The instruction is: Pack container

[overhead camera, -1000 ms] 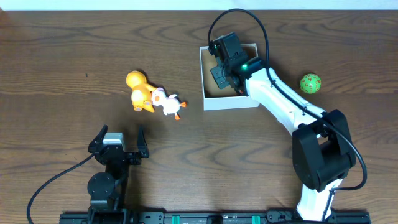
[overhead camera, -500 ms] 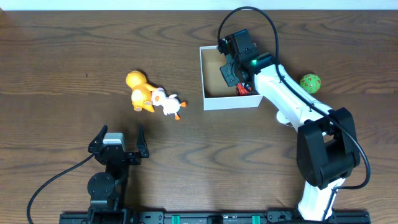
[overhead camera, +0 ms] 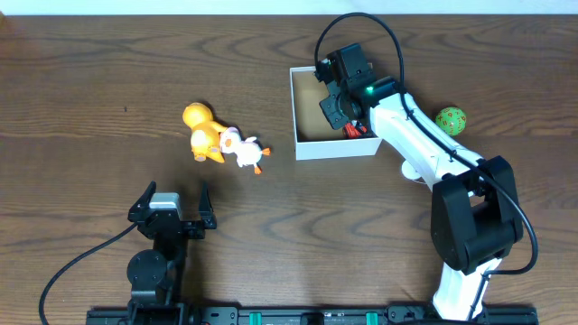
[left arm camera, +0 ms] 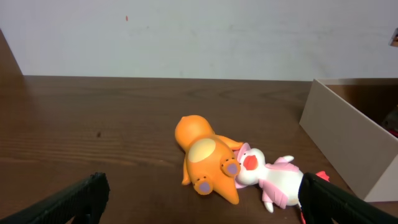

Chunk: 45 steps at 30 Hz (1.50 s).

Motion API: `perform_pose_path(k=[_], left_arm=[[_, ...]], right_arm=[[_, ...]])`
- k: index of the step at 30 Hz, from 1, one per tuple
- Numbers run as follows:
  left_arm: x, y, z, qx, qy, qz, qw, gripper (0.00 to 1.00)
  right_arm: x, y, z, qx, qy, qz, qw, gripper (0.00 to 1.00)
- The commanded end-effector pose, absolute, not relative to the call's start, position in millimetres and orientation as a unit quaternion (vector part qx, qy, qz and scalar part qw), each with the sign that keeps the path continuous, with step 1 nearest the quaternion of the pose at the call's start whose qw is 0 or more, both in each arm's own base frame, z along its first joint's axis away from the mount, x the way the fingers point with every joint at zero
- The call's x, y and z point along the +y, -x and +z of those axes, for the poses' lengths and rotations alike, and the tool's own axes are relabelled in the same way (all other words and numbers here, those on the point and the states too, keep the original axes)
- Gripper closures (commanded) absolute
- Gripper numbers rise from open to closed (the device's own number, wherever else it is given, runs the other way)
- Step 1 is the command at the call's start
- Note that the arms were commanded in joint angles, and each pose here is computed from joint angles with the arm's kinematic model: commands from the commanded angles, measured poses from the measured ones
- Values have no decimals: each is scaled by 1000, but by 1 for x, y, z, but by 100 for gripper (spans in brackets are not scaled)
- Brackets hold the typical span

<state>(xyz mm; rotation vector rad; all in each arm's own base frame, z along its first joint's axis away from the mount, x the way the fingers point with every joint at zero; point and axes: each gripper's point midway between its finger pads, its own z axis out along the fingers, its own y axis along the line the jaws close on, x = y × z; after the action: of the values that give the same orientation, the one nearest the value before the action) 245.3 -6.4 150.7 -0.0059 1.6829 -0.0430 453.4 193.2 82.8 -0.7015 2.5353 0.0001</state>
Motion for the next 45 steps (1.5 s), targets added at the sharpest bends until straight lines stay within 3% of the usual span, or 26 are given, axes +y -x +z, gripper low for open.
perform_pose_path(k=[1,11,20,45], left_arm=[[-3,-244,134,763,3,-8,646,2],[-3,-244,134,763,3,-8,646,2],[-3,-244,134,763,3,-8,646,2],[-3,-244,134,763,3,-8,646,2]], right_arm=[[194,-459,75,927,280,-4,249,99],[194,-467,61,920,301,-16,250,99],[166,-485,69,917,272,-100,274,99],[150,-487,72,917,251,-149,272,99]])
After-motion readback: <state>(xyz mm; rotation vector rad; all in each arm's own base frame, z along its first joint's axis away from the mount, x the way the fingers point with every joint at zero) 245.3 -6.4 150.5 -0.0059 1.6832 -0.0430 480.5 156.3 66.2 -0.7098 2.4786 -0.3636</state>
